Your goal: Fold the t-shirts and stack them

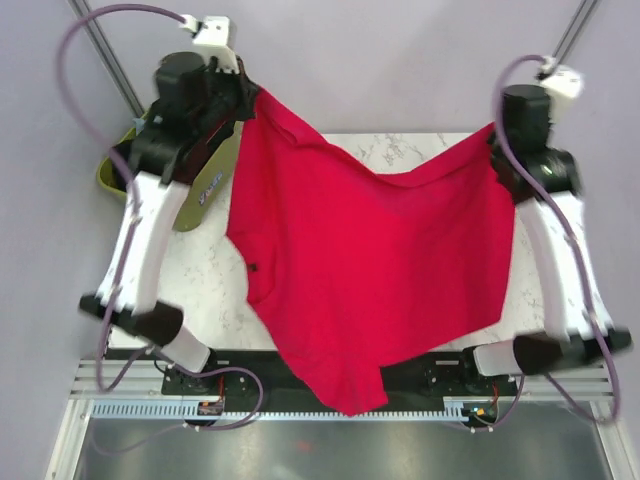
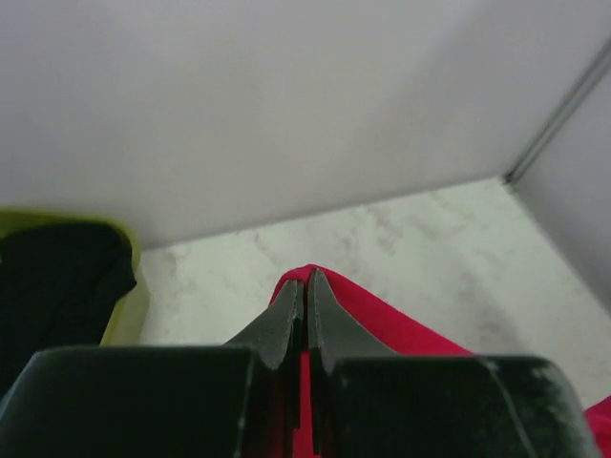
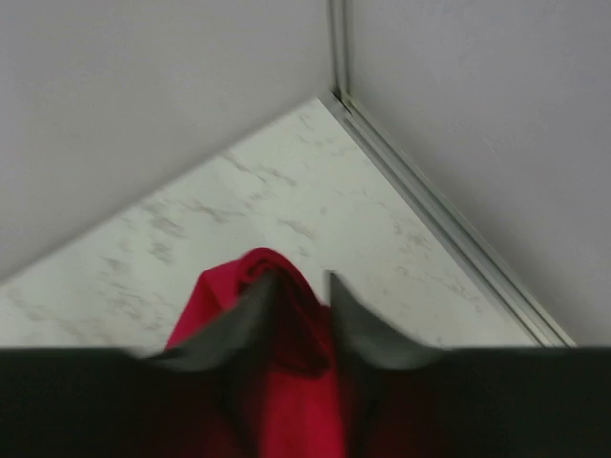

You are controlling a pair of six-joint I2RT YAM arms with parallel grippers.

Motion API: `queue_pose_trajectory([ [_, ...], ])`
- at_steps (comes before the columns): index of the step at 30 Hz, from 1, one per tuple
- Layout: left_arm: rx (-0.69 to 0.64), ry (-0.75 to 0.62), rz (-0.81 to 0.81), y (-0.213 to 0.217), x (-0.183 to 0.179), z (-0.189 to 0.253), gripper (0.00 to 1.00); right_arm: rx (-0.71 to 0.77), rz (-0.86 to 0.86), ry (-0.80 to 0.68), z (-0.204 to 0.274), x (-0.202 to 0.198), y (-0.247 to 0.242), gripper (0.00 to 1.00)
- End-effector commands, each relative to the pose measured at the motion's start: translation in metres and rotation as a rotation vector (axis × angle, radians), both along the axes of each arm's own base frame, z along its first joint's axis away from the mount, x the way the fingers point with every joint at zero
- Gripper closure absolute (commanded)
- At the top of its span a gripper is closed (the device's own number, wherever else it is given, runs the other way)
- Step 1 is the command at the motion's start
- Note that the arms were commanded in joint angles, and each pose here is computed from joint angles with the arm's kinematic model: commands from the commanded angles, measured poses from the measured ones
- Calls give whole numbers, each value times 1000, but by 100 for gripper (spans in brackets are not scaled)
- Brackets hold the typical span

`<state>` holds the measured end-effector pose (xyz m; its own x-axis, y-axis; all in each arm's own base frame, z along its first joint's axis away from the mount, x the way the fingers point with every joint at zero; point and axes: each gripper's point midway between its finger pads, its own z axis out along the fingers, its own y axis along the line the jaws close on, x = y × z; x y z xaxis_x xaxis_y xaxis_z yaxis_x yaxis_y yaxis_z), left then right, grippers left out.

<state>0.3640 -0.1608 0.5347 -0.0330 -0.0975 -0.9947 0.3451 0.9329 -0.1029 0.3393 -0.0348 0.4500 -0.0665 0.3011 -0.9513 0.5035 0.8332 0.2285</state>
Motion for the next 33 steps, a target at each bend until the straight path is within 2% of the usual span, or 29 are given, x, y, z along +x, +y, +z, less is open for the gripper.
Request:
queue_pose_trajectory([
  [1,-5,363,25,27,84,-120,92,-6,-72,334,-115,60,-23,36],
  [2,8,473,21,24,114,-169,52,35,-13,371,-132,73,-16,15],
  [3,-8,504,-22,19,121,-179,40,45,-9,397,-142,80,-17,2],
  [4,-5,547,-34,17,126,-195,32,45,-10,419,-151,86,-17,2],
  [5,-2,586,-59,13,124,-210,1,37,-6,398,-146,88,-18,2],
  [10,5,580,-51,13,115,-227,0,31,5,366,-143,79,-17,2],
  [12,-17,625,-52,12,107,-241,0,58,25,400,-170,73,-13,2],
  [13,-29,623,-60,8,100,-239,0,83,62,369,-170,73,-5,2],
  [14,-34,634,-63,5,95,-244,0,96,75,422,-201,67,-2,2],
  [15,-41,669,-62,1,89,-265,1,117,88,428,-212,65,3,2],
  [16,-41,661,-83,-9,77,-264,1,139,114,412,-219,69,8,2],
  [17,-29,723,-71,-11,65,-294,1,159,127,461,-246,64,12,2],
  [20,-40,722,-83,-29,45,-313,2,207,214,510,-284,69,30,2],
  [21,-41,790,-73,-30,29,-345,2,216,229,524,-292,71,33,2],
  [23,-56,776,-99,-42,18,-356,2,235,243,570,-316,73,38,2],
  [24,-52,832,-91,-41,4,-384,2,237,243,580,-323,75,38,2],
  [25,-61,816,-105,-47,3,-389,2,238,241,597,-335,78,38,2],
  [30,-54,927,-68,-42,-12,-444,3,303,275,657,-379,86,51,2],
  [33,-63,930,-73,-46,-11,-454,4,326,278,663,-393,88,55,3],
])
